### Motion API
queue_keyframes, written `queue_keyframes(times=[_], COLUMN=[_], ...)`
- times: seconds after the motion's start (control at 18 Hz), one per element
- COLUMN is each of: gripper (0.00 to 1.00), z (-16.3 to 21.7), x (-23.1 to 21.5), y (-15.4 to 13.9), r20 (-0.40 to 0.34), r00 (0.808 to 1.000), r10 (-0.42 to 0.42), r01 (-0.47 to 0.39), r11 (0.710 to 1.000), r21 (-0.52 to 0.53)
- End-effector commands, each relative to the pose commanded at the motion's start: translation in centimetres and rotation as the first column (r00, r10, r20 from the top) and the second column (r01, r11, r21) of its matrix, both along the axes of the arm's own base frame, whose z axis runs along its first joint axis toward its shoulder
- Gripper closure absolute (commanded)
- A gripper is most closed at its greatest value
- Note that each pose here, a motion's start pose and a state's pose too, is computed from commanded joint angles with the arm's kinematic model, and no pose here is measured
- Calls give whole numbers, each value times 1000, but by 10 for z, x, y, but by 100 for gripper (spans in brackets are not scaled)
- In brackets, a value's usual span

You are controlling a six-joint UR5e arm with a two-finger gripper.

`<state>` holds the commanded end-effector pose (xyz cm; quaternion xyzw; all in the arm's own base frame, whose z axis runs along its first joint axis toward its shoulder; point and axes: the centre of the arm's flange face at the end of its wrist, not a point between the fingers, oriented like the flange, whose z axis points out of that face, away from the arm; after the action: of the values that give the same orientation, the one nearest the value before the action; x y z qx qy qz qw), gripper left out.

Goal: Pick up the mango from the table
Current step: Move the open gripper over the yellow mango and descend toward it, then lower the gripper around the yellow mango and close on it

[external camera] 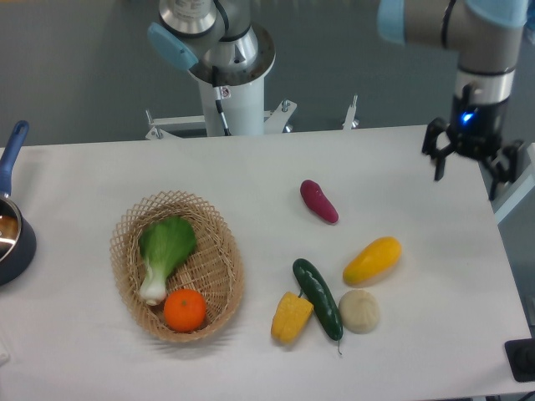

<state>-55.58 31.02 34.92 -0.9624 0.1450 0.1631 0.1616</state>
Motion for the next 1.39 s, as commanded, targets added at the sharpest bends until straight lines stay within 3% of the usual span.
queue_keyframes(times=[0.33, 0.44, 0.67, 1.39], gripper=[0, 0, 0, 0], z=[-46, -60, -87, -125], x=[3, -3, -6, 18], y=[31, 30, 32, 48], r20=[56, 59, 43, 120], r00=[997, 996, 975, 963], r10=[-59, -66, -218, -243], r01=[60, 70, 222, 264], r11=[998, 995, 956, 939], r21=[-20, -70, -189, -222])
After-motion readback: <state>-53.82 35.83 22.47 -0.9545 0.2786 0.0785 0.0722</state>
